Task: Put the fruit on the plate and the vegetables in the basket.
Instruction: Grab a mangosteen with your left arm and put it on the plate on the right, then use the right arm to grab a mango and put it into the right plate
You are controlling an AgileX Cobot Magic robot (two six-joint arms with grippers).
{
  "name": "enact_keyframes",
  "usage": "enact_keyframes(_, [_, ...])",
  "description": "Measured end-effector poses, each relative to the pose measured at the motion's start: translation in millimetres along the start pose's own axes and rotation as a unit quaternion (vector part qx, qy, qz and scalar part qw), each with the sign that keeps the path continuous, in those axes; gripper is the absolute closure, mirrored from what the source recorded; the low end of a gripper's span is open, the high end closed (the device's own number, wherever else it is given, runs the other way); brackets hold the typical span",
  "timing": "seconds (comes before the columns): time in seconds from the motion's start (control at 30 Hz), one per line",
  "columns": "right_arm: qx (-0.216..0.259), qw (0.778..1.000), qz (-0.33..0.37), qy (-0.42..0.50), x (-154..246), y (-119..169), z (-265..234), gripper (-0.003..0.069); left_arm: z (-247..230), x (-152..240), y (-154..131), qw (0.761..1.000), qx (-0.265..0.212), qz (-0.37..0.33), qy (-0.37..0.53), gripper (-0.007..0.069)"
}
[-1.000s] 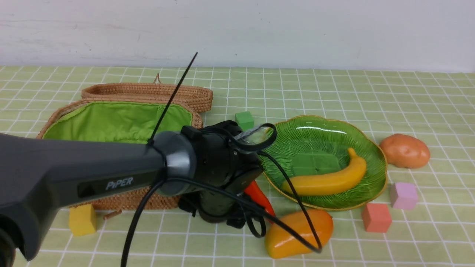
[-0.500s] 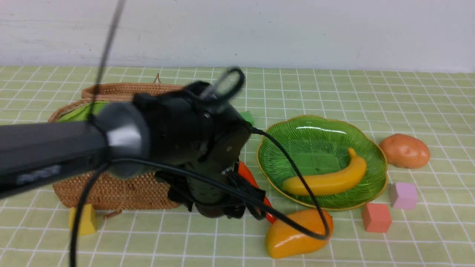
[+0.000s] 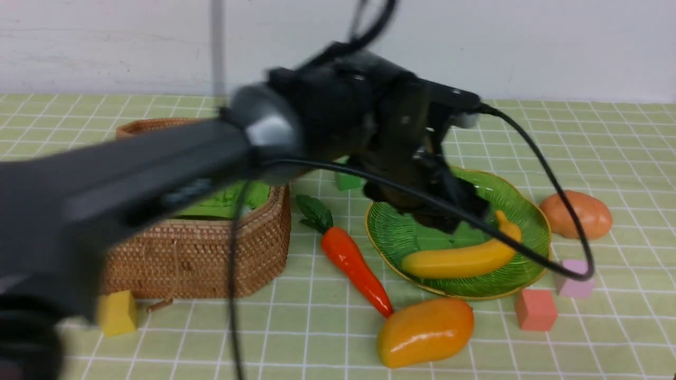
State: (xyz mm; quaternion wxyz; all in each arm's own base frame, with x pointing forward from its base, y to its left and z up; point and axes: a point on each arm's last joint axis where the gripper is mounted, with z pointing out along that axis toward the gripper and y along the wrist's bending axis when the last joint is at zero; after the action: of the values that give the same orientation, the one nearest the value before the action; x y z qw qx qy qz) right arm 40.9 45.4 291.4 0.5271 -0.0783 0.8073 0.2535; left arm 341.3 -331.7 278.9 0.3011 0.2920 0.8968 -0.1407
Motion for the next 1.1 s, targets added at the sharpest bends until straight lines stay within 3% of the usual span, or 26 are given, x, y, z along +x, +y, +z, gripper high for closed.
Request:
enact_keyframes(0.13, [0.0,1.0,0.0,0.0,0.1,0.0,0.0,0.0564,47.8,-1.5,-2.1,0.999,0.002,0.006,0.04,0.0118])
enact_keyframes(0.3, [-0.004,1.0,0.0,0.008,1.5,0.7,0.0,0.0564,69.5,-1.9,-2.0,0.999,-0.002,0.018,0.051,0.0111])
enact_keyframes(0.5, [-0.004,1.0,0.0,0.01,1.9,0.8,0.0,0.0564,64.5,-7.7,-1.3,0.999,-0.008,0.025,0.035,-0.002])
enact_keyframes(0.73, [-0.004,1.0,0.0,0.01,1.9,0.8,0.0,0.0564,38.2,-17.8,-1.5,0.999,-0.011,0.028,0.02,-0.0022])
enact_keyframes(0.87, [-0.004,1.0,0.0,0.01,1.9,0.8,0.0,0.0564,10.6,-22.1,-1.5,0.999,-0.013,0.027,0.031,0.0062])
enact_keyframes(1.1, [-0.006,1.0,0.001,0.016,0.2,1.0,0.8,0.0564,-99.3,-34.1,-1.2,1.0,-0.014,0.023,0.016,0.0503])
